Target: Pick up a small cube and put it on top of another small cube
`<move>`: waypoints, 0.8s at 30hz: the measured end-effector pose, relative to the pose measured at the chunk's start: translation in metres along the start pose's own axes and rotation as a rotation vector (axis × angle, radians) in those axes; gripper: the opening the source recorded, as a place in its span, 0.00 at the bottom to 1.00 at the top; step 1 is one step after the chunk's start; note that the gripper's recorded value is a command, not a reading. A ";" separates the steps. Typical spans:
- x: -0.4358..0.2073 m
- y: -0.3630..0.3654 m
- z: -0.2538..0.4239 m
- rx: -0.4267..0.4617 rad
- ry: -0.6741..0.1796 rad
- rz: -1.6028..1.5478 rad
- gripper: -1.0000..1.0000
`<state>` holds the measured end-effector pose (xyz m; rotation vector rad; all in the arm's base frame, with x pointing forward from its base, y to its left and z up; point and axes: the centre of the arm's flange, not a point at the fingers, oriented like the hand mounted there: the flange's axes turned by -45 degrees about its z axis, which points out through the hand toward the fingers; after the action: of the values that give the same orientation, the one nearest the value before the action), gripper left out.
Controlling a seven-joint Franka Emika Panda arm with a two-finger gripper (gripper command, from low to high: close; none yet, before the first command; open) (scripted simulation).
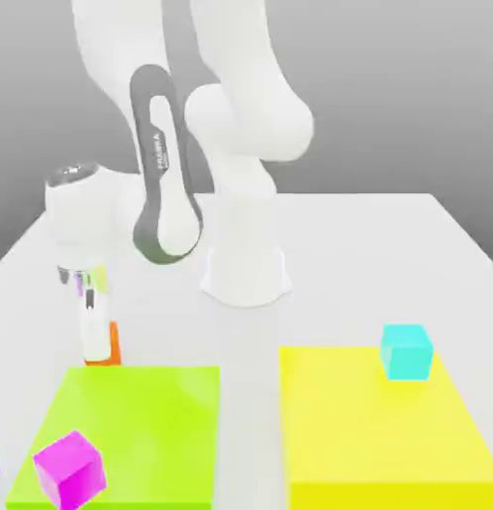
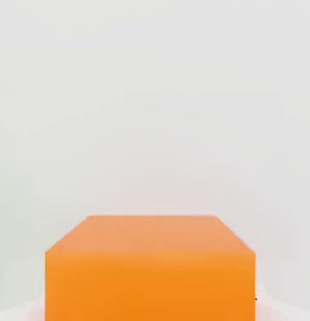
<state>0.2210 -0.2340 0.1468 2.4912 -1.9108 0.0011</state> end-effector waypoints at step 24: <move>0.037 -0.241 -0.139 0.008 -0.006 -0.414 0.00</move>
<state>0.4629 -0.2071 0.2858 2.8397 -1.3624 0.0010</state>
